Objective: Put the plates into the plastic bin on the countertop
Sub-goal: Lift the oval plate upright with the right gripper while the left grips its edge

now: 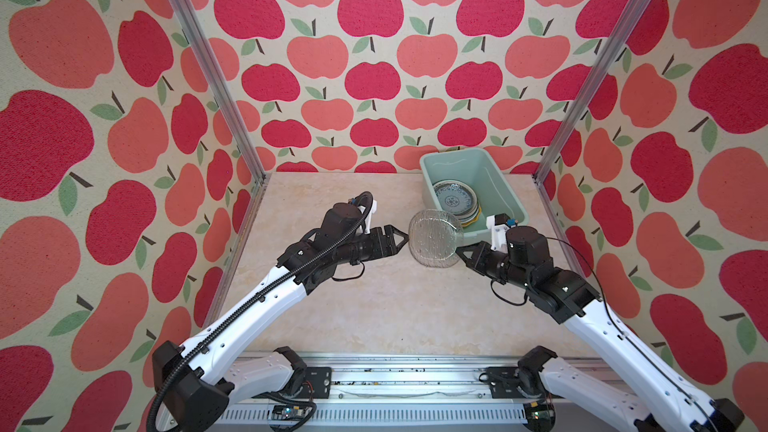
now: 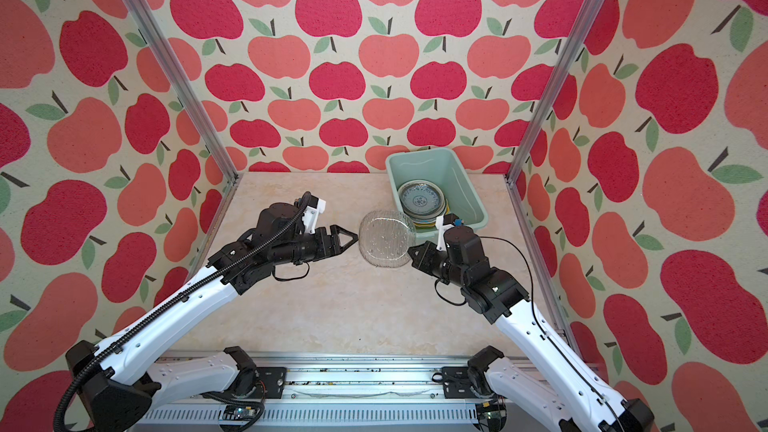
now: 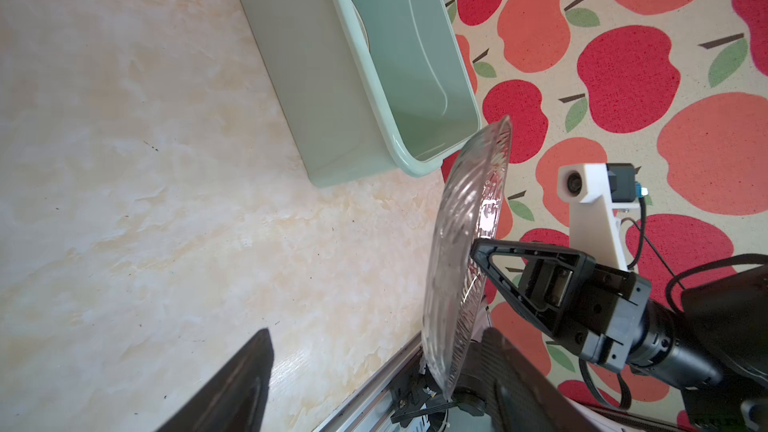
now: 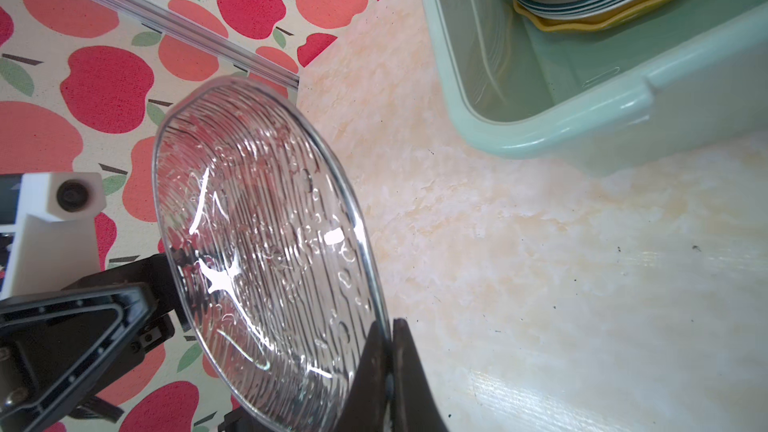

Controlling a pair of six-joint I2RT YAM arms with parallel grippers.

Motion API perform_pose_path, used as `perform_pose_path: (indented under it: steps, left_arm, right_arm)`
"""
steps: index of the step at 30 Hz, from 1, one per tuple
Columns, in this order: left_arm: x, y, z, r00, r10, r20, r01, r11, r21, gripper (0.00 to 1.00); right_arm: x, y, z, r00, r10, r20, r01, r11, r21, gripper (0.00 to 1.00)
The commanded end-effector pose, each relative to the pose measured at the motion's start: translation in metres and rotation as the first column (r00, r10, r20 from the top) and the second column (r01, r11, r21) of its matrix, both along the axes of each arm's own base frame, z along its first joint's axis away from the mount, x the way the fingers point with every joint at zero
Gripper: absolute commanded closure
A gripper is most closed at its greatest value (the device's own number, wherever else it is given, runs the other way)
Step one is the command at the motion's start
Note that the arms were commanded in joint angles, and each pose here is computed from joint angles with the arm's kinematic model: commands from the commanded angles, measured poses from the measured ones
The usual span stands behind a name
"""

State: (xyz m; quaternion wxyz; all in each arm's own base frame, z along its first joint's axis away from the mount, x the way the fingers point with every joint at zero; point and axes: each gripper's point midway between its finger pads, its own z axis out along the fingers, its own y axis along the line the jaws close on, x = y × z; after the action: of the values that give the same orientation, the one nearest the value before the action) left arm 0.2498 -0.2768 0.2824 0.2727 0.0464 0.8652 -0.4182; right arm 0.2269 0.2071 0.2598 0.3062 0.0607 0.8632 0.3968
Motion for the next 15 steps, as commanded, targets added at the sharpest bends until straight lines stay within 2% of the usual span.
perform_pose_path:
  steps: [1, 6, 15]
  left_arm:
    - [-0.007, -0.013, 0.004, 0.996, -0.08, 0.034, 0.078, 0.995, 0.058, 0.2]
    - [-0.008, -0.028, 0.001, 0.991, -0.124, 0.055, 0.116, 0.985, 0.128, 0.24]
    - [0.005, -0.029, 0.009, 0.991, -0.074, 0.11, 0.057, 0.987, 0.148, 0.44]
  right_arm:
    - [-0.002, 0.005, 0.017, 0.998, 0.045, 0.044, -0.045, 0.999, 0.002, 1.0]
    - [-0.006, 0.008, 0.019, 0.997, 0.063, 0.042, -0.063, 0.998, 0.015, 1.0]
    - [-0.011, 0.008, 0.009, 0.998, 0.07, 0.007, -0.07, 0.997, 0.03, 1.0]
